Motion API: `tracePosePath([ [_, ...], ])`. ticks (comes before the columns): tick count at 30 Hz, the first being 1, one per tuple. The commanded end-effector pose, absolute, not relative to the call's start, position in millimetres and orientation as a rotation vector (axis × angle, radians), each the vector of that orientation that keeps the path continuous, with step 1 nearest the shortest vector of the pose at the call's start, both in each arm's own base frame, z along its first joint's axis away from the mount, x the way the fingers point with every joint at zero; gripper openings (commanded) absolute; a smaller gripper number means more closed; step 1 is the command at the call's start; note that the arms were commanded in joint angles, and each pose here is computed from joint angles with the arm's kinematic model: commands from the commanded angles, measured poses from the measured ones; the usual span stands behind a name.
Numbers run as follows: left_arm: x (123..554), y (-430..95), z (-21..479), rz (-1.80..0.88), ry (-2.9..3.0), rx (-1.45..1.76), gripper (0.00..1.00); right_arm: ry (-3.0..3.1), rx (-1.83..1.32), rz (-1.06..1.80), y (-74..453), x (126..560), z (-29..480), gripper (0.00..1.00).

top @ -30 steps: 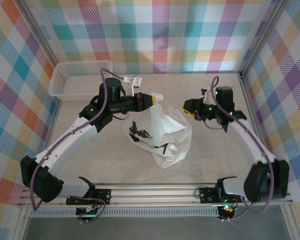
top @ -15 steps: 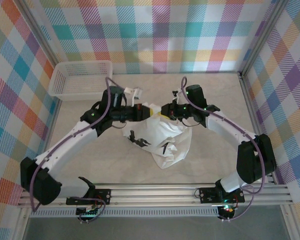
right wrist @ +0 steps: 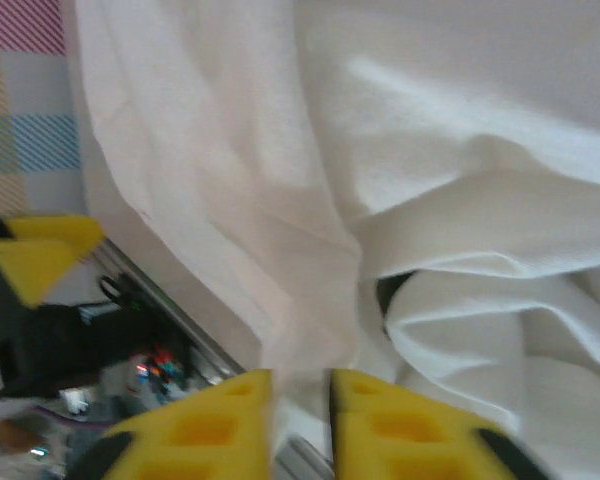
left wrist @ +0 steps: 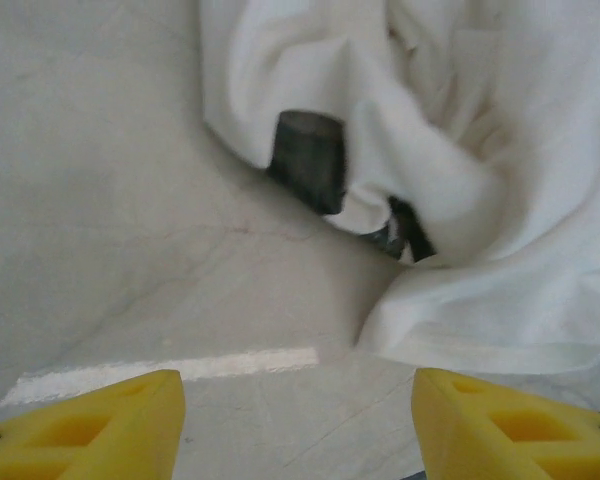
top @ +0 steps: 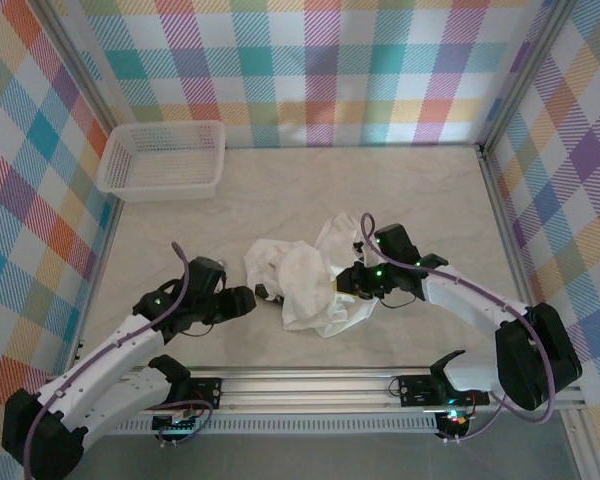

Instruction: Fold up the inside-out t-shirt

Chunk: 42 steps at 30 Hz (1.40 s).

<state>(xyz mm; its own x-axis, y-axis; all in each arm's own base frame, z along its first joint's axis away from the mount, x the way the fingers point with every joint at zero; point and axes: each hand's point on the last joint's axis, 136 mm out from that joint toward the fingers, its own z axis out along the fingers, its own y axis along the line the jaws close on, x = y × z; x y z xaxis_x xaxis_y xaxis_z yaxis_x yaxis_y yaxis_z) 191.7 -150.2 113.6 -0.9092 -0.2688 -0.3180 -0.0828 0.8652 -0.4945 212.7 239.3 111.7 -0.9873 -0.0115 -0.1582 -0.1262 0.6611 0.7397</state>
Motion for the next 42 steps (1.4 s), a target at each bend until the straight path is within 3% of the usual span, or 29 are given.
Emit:
tracePosePath([
  [1,216.8,-182.0,148.1,-0.746,2.612,-0.083,0.6,2.651,-0.269,1.146,241.7,227.1,135.4,0.27],
  [8,189.8,-261.4,127.0,-0.62,2.65,0.641,0.65,2.626,-0.297,1.05,235.5,235.3,134.3,0.25],
  [13,204.0,-251.4,83.0,-0.389,2.766,0.6,0.69,2.645,-0.254,0.984,224.3,231.8,130.2,0.43],
  [15,209.5,-253.3,78.3,-0.375,2.765,0.573,0.68,2.646,-0.27,0.997,224.1,227.3,131.6,0.45],
  [17,214.2,-259.6,82.3,-0.403,2.749,0.556,0.52,2.642,-0.31,1.064,229.1,218.9,134.4,0.41],
  [20,218.8,-273.4,99.2,-0.492,2.708,0.54,0.03,2.679,-0.338,1.123,234.8,201.3,131.3,0.41],
  [21,219.7,-278.5,107.0,-0.535,2.689,0.536,0.0,2.697,-0.351,1.115,236.7,195.3,127.9,0.43],
  [24,220.5,-297.8,133.8,-0.72,2.616,0.53,0.0,2.74,-0.363,1.068,241.2,187.9,117.4,0.57],
  [28,229.5,-325.2,193.5,-0.998,2.453,0.507,0.0,2.691,-0.275,0.953,233.7,207.3,129.6,0.54],
  [31,247.0,-359.8,262.2,-1.176,2.245,0.558,0.0,2.553,-0.07,0.649,187.1,232.0,153.3,0.54],
  [35,284.3,-408.5,322.3,-1.28,2.077,0.571,0.0,2.118,0.31,0.202,71.5,241.8,236.9,0.6],
  [41,308.2,-514.1,398.8,-1.464,1.851,0.737,0.0,1.847,0.268,-0.039,24.3,238.4,343.0,0.64],
  [42,303.8,-528.6,399.6,-1.446,1.857,0.781,0.13,1.829,0.279,-0.04,21.1,236.4,352.4,0.65],
])
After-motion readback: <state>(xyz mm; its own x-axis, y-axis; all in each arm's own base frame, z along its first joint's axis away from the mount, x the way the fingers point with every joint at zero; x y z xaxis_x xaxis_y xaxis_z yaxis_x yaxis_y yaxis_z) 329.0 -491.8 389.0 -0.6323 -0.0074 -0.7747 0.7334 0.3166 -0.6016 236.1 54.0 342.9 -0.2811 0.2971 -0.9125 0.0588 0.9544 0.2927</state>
